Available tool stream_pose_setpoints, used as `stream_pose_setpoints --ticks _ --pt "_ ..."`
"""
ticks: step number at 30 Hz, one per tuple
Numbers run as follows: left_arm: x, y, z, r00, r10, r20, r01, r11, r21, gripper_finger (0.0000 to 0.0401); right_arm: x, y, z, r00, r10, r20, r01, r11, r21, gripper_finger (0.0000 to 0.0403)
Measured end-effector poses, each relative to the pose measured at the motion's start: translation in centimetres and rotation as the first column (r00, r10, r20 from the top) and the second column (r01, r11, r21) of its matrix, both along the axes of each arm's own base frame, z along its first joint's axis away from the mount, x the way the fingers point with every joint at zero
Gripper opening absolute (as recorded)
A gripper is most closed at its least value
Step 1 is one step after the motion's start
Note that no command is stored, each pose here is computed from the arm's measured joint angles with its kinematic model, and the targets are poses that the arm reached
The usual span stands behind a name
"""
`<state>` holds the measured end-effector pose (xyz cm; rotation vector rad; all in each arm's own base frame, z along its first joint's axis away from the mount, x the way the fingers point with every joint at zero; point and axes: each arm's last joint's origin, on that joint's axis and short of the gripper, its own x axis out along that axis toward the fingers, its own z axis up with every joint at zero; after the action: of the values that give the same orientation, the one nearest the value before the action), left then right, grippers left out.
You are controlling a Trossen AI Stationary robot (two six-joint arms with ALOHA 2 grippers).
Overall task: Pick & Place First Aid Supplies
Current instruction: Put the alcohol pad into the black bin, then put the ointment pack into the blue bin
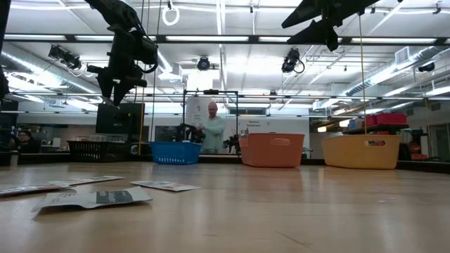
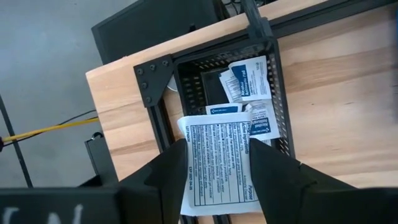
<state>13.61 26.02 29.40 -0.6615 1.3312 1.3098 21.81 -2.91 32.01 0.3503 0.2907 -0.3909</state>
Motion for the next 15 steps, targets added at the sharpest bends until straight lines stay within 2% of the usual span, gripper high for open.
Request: stream_pose_setpoints --ticks 11,15 --pt "-0.06 0.03 0.03 1.0 0.021 -0.017 -0.02 1.0 0.017 0.0247 0.0 0.0 -0.01 1.0 0.002 -0.001 -0.002 1.0 0.0 0.0229" --pt "-0.05 0.02 0.02 1.0 0.02 -0.011 -0.019 1.0 0.014 0.0263 0.0 0.01 -0.02 1.0 0.003 -0.002 -0.003 1.0 0.0 0.0229"
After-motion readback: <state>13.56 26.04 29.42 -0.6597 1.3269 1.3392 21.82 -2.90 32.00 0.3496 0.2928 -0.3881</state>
